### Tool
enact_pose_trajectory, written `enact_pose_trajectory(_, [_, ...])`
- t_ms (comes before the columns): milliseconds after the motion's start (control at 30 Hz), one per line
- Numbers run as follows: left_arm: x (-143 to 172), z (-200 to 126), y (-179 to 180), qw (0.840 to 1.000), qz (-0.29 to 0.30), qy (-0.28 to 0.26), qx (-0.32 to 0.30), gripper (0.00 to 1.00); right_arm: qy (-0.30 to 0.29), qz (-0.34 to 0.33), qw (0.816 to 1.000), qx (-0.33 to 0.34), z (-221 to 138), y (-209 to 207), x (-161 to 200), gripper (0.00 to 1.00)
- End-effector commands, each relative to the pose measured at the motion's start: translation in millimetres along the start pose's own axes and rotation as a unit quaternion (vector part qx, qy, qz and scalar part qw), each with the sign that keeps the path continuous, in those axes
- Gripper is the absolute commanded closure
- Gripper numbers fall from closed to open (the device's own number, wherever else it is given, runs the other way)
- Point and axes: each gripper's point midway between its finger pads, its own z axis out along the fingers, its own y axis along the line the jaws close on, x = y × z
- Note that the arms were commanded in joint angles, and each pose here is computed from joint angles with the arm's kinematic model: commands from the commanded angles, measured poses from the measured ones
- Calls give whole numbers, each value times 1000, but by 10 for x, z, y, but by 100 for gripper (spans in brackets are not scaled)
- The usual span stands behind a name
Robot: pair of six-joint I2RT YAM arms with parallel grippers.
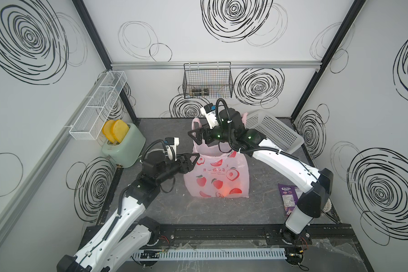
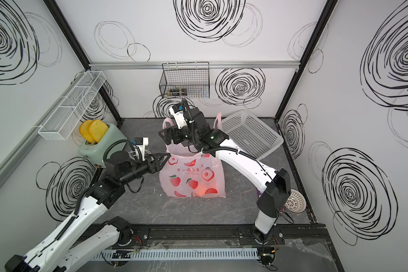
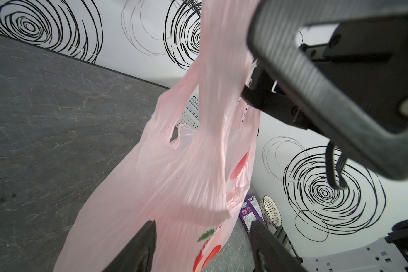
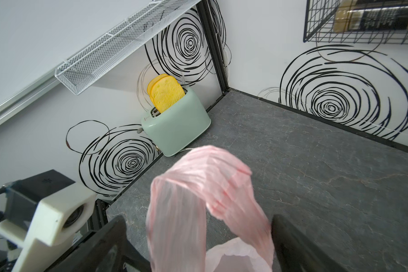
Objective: Place the oranges into plastic bags & tie knots
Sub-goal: Adjust the plastic bag at the center of the board.
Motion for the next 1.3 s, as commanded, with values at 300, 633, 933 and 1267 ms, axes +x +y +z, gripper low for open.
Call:
enact_pose_trajectory(300, [-108, 13, 14, 1000, 14, -19, 9, 33, -21, -46, 999, 6, 16, -17, -189, 77])
enact_pose_trajectory(633, [-219, -12, -46, 995, 37, -18, 91, 6, -22, -51, 995, -77, -119, 164, -264, 100])
enact_pose_trajectory(933, [-336, 62, -264, 984, 79, -44, 153, 13, -1, -41, 996, -73, -415, 119, -257, 73])
enact_pose_trajectory(1267, [-283, 161, -272, 987, 80, -33, 139, 32, 0, -17, 999, 40, -391, -267, -259, 2])
